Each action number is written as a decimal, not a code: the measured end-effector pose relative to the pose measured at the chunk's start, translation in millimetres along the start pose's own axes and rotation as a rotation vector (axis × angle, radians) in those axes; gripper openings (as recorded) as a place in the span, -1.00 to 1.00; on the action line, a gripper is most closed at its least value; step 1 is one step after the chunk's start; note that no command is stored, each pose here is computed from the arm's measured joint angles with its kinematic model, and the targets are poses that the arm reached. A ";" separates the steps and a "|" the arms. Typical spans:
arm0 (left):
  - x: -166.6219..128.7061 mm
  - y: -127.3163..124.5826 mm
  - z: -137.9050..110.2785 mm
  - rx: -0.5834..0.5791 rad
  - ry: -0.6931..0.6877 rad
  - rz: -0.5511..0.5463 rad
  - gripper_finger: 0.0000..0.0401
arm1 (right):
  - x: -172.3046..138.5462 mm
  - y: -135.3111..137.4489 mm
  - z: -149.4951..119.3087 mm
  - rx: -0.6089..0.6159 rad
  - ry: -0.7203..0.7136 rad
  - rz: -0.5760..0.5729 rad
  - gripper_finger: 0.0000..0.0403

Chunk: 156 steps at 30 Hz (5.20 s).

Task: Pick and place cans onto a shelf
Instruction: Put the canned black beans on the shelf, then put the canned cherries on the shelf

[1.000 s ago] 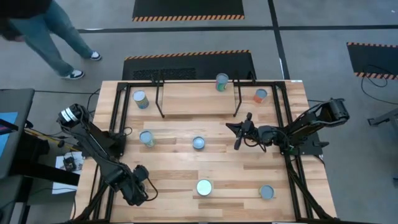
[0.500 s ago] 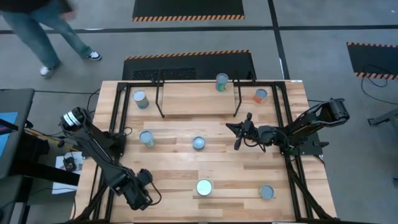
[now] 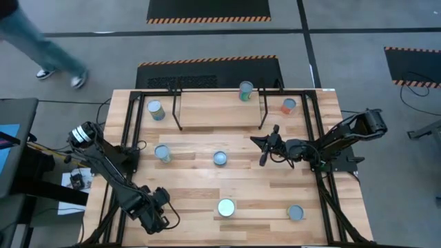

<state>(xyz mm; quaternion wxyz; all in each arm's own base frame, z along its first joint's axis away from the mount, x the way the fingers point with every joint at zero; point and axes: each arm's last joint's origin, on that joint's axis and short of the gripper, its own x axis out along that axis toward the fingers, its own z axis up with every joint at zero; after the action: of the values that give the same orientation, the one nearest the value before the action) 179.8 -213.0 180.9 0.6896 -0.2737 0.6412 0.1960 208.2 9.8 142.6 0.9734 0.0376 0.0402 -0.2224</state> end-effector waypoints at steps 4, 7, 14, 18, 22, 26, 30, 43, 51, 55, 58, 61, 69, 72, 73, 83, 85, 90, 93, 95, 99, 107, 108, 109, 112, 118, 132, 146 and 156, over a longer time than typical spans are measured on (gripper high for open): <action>-8.2 -4.8 18.7 0.064 -0.051 -0.038 -0.96 | 0.0 -0.2 -0.9 -0.006 0.008 -0.005 -0.96; -33.1 -8.7 51.6 0.118 -0.145 -0.092 -0.98 | 0.7 -1.7 -1.8 -0.010 0.017 -0.015 -0.96; -89.8 22.7 153.3 0.231 -0.346 -0.108 -0.98 | 2.5 -6.2 -5.8 -0.017 0.055 -0.043 -0.96; -113.0 52.5 215.2 0.289 -0.450 -0.112 -0.98 | 2.2 -6.1 -7.2 -0.023 0.069 -0.043 -0.96; -132.6 87.9 271.9 0.334 -0.544 -0.051 -0.99 | 2.1 -6.3 -8.8 -0.026 0.083 -0.045 -0.96; -133.8 119.8 324.3 0.421 -0.553 0.035 -0.99 | 1.9 -6.7 -10.2 -0.034 0.096 -0.047 -0.96; -128.5 147.6 372.8 0.461 -0.543 0.087 -0.99 | 4.6 -12.2 -9.5 -0.070 0.095 -0.075 -0.96; -93.2 204.0 472.5 0.449 -0.448 0.160 -0.99 | 16.5 -40.0 -4.9 -0.147 0.088 -0.156 -0.96; -72.8 204.2 484.6 0.451 -0.362 0.139 -0.99 | 17.6 -42.3 -4.4 -0.170 0.090 -0.137 -0.96; -69.1 204.1 484.7 0.451 -0.347 0.139 -0.99 | 17.6 -42.4 -4.2 -0.179 0.088 -0.136 -0.96; -69.2 204.2 485.4 0.450 -0.354 0.145 -0.96 | 17.7 -42.4 -4.2 -0.178 0.088 -0.136 -0.96; -68.9 204.0 487.0 0.451 -0.365 0.146 -0.90 | 17.7 -42.4 -4.2 -0.179 0.088 -0.137 -0.96; -69.0 202.9 493.3 0.455 -0.431 0.144 -0.78 | 17.7 -42.4 -4.2 -0.181 0.088 -0.136 -0.96; -69.5 202.0 494.5 0.457 -0.446 0.144 -0.76 | 17.6 -42.3 -4.2 -0.181 0.088 -0.136 -0.96; -69.5 201.4 494.4 0.458 -0.446 0.144 -0.76 | 17.6 -42.3 -4.2 -0.181 0.088 -0.136 -0.96; -106.5 176.2 488.3 0.550 -0.528 0.188 -0.71 | 17.6 -42.3 -4.1 -0.180 0.087 -0.136 -0.96; -116.6 166.2 480.7 0.579 -0.552 0.192 -0.77 | 17.6 -42.3 -4.0 -0.180 0.086 -0.136 -0.96; -142.7 145.4 465.2 0.602 -0.617 0.143 -0.97 | 17.0 -42.1 -4.7 -0.181 0.089 -0.134 -0.96; -156.0 135.4 456.5 0.601 -0.662 0.124 -0.99 | 15.5 -42.8 -6.6 -0.184 0.096 -0.134 -0.96; -161.1 129.9 451.2 0.601 -0.693 0.116 -1.00 | 13.5 -43.7 -8.7 -0.183 0.101 -0.134 -0.96; -148.9 125.5 439.2 0.592 -0.720 0.107 -1.00 | 9.1 -45.6 -12.0 -0.161 0.100 -0.135 -0.96; -121.9 133.0 362.7 0.518 -1.004 0.076 -1.00 | -10.4 -49.7 -18.9 -0.081 0.035 -0.114 -0.96; -120.2 135.1 348.1 0.499 -1.013 0.085 -1.00 | -11.3 -49.3 -19.5 -0.075 0.036 -0.110 -0.96; -121.9 137.5 333.4 0.474 -1.025 0.095 -1.00 | -11.9 -49.2 -20.2 -0.070 0.039 -0.108 -0.96; -132.5 147.7 291.9 0.379 -1.026 0.143 -1.00 | -12.6 -48.9 -20.6 -0.060 0.040 -0.105 -0.96; -176.5 182.7 221.1 0.208 -0.961 0.231 -1.00 | -12.5 -49.0 -20.6 -0.057 0.039 -0.106 -0.96; -172.2 276.1 155.6 0.097 -0.511 0.319 -1.00 | -12.0 -49.1 -20.3 -0.059 0.039 -0.108 -0.96; -85.9 308.3 156.6 0.158 -0.492 0.417 -0.99 | -12.0 -49.1 -20.2 -0.060 0.038 -0.108 -0.96; -73.9 313.2 171.2 0.190 -0.441 0.423 -0.60 | -12.0 -49.1 -20.3 -0.060 0.039 -0.109 -0.96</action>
<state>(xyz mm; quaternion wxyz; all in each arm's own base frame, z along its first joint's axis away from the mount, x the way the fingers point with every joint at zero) 110.7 142.8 219.5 0.7783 -0.0196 0.5345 0.3290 174.8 -27.3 120.9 0.9596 0.0105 0.0675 -0.2728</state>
